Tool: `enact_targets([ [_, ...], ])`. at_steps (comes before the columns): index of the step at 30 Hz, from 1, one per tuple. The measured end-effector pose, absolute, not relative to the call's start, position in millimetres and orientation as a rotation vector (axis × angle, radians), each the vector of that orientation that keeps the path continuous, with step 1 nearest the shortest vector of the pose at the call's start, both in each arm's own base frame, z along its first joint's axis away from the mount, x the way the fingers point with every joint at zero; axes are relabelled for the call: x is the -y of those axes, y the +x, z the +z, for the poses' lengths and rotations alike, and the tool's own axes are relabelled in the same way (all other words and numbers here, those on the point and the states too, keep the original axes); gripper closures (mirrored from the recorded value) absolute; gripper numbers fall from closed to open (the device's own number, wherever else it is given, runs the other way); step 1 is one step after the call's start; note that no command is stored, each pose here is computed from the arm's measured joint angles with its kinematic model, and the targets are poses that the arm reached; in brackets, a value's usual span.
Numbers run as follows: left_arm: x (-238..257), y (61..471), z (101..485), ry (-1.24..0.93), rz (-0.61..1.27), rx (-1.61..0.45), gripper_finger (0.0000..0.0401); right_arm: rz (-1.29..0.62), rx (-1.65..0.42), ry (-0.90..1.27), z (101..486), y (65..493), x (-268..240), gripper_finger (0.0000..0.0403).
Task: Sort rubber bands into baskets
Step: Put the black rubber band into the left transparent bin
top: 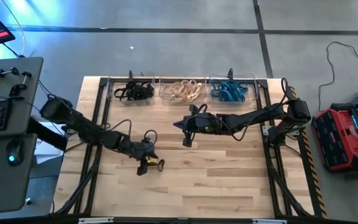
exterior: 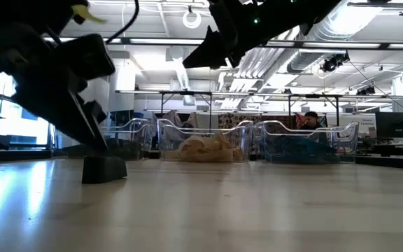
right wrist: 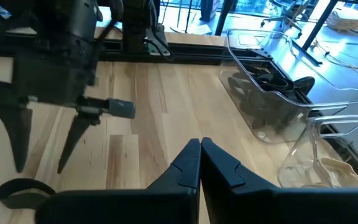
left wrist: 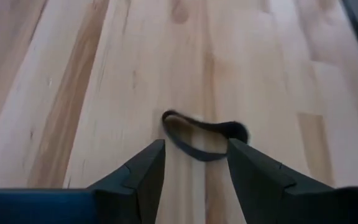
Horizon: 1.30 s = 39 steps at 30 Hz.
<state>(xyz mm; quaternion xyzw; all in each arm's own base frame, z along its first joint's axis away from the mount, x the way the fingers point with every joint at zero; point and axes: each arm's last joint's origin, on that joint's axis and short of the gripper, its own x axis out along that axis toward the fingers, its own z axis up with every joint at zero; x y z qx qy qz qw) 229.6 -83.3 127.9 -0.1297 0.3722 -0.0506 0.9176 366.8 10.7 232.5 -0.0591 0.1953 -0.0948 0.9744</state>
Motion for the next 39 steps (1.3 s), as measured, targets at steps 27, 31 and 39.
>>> enact_targets([
  [27, 90, 256, 114, -0.310, -0.075, -0.898, 0.0348, -0.188, -0.411, -0.130, 231, 366, -11, 0.0403],
  [31, 87, 254, 119, -0.265, -0.053, -0.886, 0.0394, -0.188, -0.418, -0.133, 230, 366, -13, 0.0403],
  [39, 83, 246, 137, -0.241, -0.004, -0.860, 0.0398, -0.190, -0.417, -0.133, 230, 366, -13, 0.0403],
])
